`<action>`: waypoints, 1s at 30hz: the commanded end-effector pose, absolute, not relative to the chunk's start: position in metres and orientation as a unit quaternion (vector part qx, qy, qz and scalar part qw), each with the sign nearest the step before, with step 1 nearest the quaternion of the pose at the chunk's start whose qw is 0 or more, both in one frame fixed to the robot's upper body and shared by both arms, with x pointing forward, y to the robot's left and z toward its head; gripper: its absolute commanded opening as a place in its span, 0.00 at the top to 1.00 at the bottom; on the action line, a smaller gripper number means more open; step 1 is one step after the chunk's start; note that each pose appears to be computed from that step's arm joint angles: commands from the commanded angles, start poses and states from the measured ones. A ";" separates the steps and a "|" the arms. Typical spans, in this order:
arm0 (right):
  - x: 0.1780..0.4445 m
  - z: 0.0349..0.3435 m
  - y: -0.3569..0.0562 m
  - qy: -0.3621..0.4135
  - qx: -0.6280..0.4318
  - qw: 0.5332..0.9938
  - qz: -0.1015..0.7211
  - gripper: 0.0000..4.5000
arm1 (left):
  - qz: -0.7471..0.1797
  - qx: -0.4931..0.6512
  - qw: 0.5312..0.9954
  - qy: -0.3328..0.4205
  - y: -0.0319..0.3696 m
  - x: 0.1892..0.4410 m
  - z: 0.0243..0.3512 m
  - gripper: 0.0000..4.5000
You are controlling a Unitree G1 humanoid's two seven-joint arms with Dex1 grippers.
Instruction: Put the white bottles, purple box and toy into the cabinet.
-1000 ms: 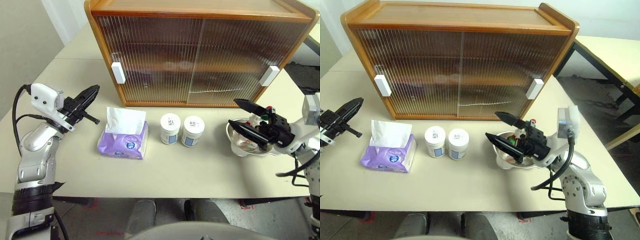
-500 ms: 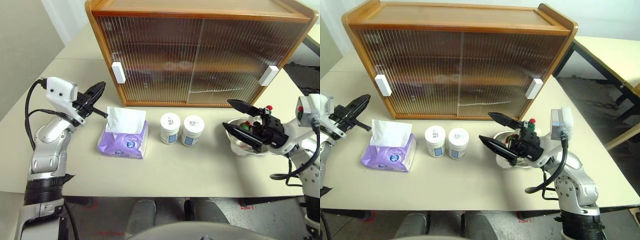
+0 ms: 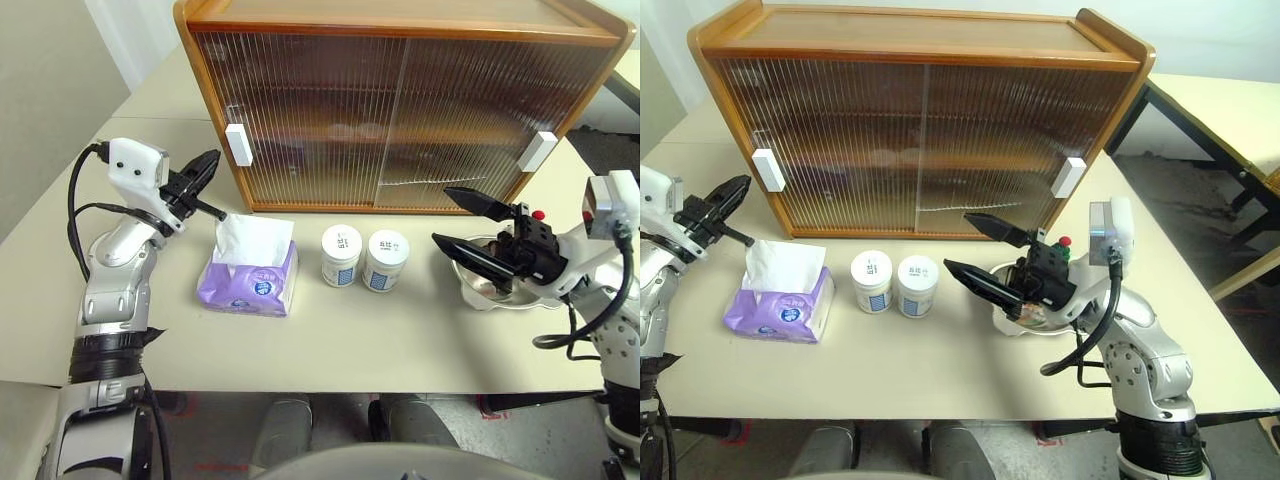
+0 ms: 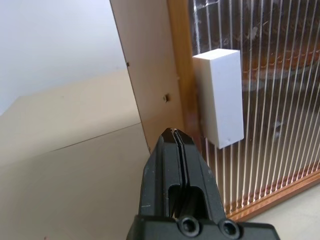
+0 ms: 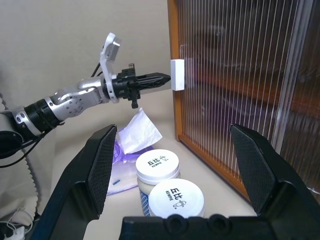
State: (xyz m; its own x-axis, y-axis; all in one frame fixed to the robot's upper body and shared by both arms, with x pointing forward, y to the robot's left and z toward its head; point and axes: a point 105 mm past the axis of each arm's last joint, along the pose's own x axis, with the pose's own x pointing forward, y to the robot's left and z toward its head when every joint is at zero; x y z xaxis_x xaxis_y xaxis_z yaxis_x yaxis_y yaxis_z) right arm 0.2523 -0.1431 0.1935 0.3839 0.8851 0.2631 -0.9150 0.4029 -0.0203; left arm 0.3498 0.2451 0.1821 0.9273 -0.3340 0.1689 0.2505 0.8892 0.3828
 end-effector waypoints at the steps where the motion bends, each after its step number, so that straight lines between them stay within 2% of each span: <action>1: 0.251 0.199 -0.142 -0.120 0.061 0.827 0.547 0.00 | -0.170 0.187 0.961 -0.111 0.234 0.355 0.177 0.98; 13: 0.253 0.203 -0.132 -0.120 0.059 0.828 0.545 0.00 | -0.214 0.171 0.955 -0.117 0.206 0.358 0.175 0.98; 22: 0.254 0.203 -0.134 -0.116 0.060 0.828 0.545 0.00 | -0.217 0.169 0.954 -0.119 0.203 0.358 0.178 0.98; 30: 0.252 0.203 -0.136 -0.117 0.059 0.829 0.543 0.00 | -0.274 0.154 0.940 -0.132 0.161 0.362 0.183 0.98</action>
State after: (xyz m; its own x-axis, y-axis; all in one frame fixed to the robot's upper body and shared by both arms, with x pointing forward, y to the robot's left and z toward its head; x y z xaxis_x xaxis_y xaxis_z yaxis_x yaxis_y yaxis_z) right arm 0.2533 -0.1337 0.2021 0.3777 0.8886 0.2604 -0.9167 0.3985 -0.0302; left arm 0.3635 0.1738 0.1798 0.8390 -0.5188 0.1643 0.4416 0.8255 0.3514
